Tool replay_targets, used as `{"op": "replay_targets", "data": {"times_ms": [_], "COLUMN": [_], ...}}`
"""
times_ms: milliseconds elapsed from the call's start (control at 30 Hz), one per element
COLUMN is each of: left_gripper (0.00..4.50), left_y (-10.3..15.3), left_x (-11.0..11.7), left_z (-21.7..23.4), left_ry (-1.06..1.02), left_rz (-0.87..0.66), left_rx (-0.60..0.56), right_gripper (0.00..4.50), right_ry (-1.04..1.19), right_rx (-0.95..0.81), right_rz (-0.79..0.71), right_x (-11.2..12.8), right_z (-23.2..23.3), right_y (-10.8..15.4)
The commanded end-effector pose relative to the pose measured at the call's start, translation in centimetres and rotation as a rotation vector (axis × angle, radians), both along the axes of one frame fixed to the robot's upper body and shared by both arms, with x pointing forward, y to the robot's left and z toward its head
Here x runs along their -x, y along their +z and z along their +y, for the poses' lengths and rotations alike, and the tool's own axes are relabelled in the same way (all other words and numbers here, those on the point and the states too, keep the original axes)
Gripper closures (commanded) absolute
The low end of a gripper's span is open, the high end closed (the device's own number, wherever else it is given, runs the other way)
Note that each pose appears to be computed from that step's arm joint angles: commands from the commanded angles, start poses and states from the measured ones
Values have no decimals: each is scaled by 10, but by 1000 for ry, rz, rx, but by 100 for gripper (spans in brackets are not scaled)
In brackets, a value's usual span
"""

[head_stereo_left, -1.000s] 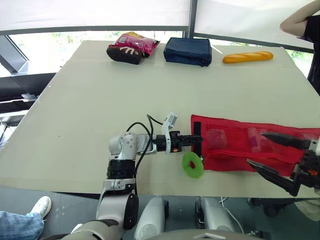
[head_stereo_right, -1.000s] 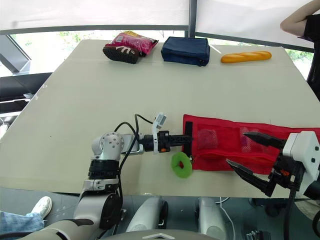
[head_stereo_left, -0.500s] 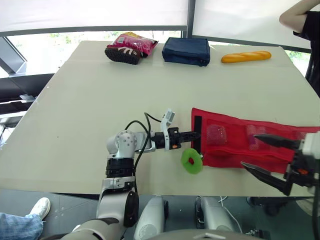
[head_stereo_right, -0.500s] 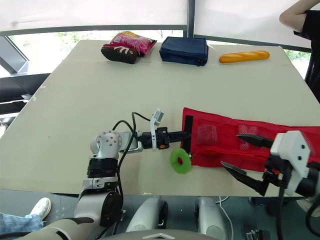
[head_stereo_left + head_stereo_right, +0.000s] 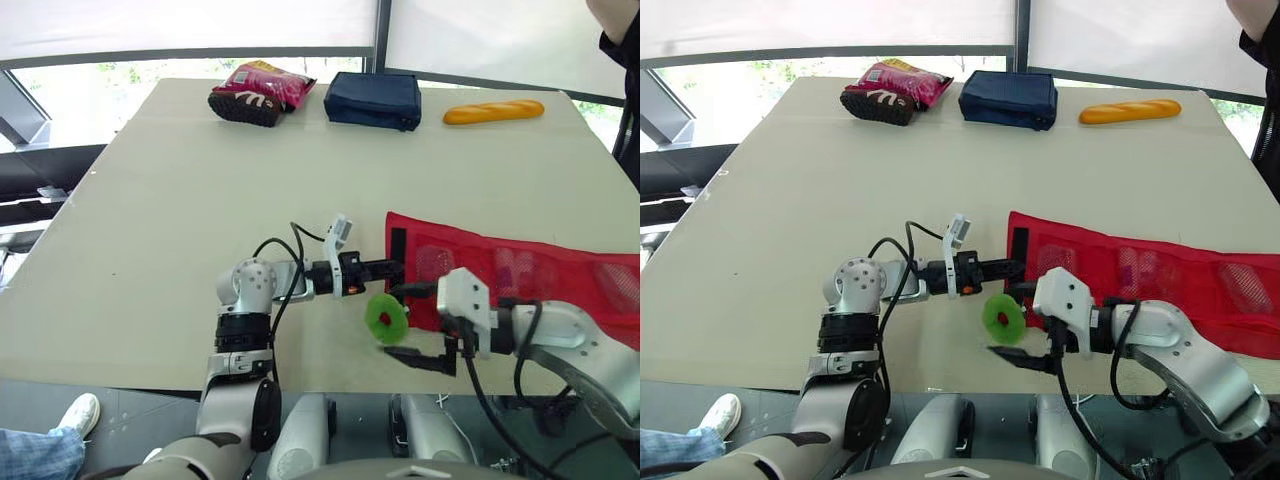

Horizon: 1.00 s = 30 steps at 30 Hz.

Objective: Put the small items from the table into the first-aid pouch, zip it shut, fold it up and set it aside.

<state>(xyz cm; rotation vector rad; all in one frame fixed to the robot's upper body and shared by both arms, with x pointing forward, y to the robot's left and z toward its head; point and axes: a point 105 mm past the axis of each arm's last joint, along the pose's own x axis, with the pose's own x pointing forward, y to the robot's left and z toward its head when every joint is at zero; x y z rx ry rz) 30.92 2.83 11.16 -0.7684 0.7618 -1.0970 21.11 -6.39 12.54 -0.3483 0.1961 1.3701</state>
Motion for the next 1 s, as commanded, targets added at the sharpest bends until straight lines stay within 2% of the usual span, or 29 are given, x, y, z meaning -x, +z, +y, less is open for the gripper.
{"op": "replay_targets", "data": {"times_ms": [33, 300, 600, 700, 867, 967, 1000], "left_gripper": [448, 448, 448, 450, 450, 450, 450], "left_y": [12, 9, 6, 5, 4, 4, 4], "left_x": [-2, 0, -1, -1, -3, -4, -5], "left_z": [-5, -6, -3, -2, 0, 0, 1], "left_ry": [-7, 3, 12, 13, 22, 29, 32], "left_rz": [-42, -27, -20, -19, -18, -21, -22], "left_rx": [38, 34, 20, 17, 12, 15, 13], "right_gripper": [0, 0, 0, 73, 284, 425, 446], "right_ry": [18, 66, 83, 82, 63, 48, 46], "right_rx": [63, 143, 260, 272, 280, 262, 270], "right_rz": [-68, -43, -104, -122, -142, -131, -139], "right_x": [-13, -13, -19, -21, -27, -28, -30], "right_z": [5, 8, -1, -2, -7, -8, -10], "right_y": [-10, -33, -51, -52, -50, -47, -47]}}
